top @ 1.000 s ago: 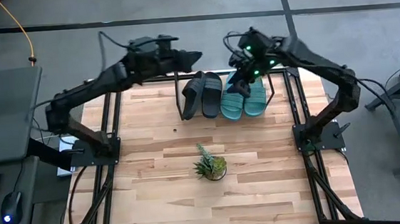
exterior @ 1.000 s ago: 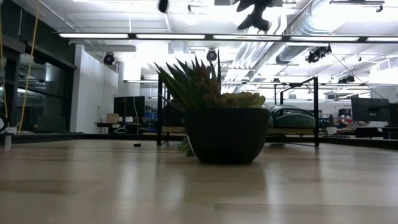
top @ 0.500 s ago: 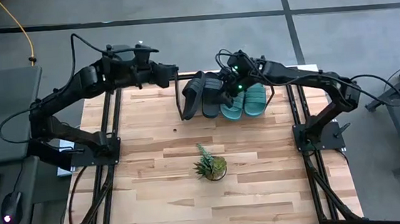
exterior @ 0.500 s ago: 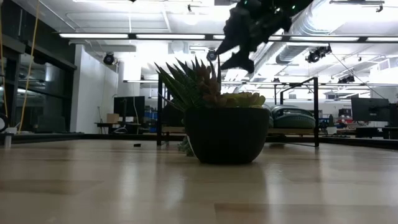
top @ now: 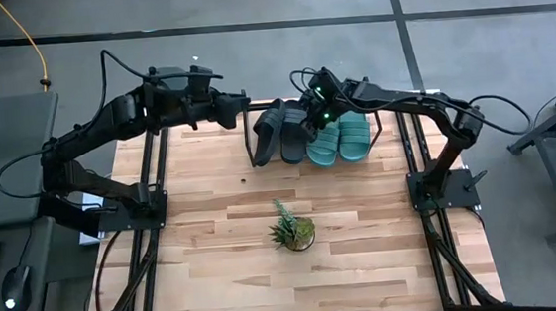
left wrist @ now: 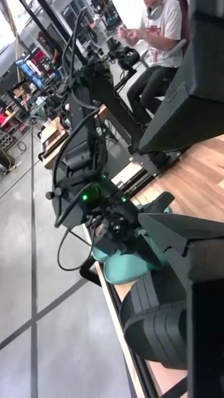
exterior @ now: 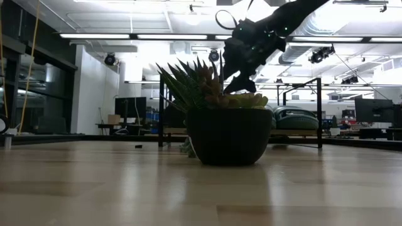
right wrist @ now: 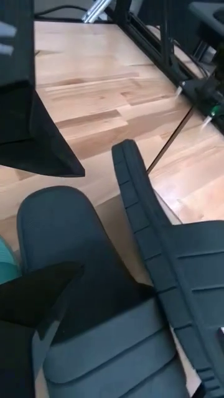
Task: Pick and place slides into the shelf
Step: Put the black slipper on the shelf
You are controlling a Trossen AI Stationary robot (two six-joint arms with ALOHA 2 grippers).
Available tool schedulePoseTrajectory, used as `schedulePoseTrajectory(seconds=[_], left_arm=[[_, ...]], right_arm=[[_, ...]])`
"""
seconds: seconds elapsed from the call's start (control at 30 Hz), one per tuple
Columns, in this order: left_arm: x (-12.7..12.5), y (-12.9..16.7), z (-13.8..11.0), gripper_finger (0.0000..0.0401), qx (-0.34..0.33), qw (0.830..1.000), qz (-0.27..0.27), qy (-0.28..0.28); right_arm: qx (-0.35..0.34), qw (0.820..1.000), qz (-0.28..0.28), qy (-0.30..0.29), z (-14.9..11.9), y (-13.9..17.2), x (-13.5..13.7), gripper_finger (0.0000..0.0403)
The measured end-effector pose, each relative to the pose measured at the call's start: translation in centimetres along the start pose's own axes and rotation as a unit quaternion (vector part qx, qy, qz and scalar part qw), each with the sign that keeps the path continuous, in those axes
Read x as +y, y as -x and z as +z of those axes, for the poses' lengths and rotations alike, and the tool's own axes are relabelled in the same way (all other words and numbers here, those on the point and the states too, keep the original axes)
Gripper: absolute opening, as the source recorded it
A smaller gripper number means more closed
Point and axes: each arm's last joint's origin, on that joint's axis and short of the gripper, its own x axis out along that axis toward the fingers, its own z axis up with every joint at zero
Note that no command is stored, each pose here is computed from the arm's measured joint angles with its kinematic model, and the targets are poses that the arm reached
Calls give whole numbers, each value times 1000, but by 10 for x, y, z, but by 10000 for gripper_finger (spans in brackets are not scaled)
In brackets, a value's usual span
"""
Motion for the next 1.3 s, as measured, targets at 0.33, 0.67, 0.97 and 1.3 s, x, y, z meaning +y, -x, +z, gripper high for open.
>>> schedulePoseTrajectory(seconds=[0.33, 0.67, 0.97, 1.3], left_arm=[[0, 0, 0, 156, 2, 1000, 2, 0], [1, 0, -1, 156, 4, 1000, 4, -1], [2, 0, -3, 156, 14, 1000, 11, 1], [3, 0, -2, 156, 8, 1000, 18, 2]], right_arm=[[-8, 1000, 23, 5, 3, -14, -5, 225], [23, 999, 35, 32, 37, -31, 0, 225], [58, 997, 18, 39, 49, -41, -7, 225], [78, 996, 19, 38, 42, -60, -11, 224]])
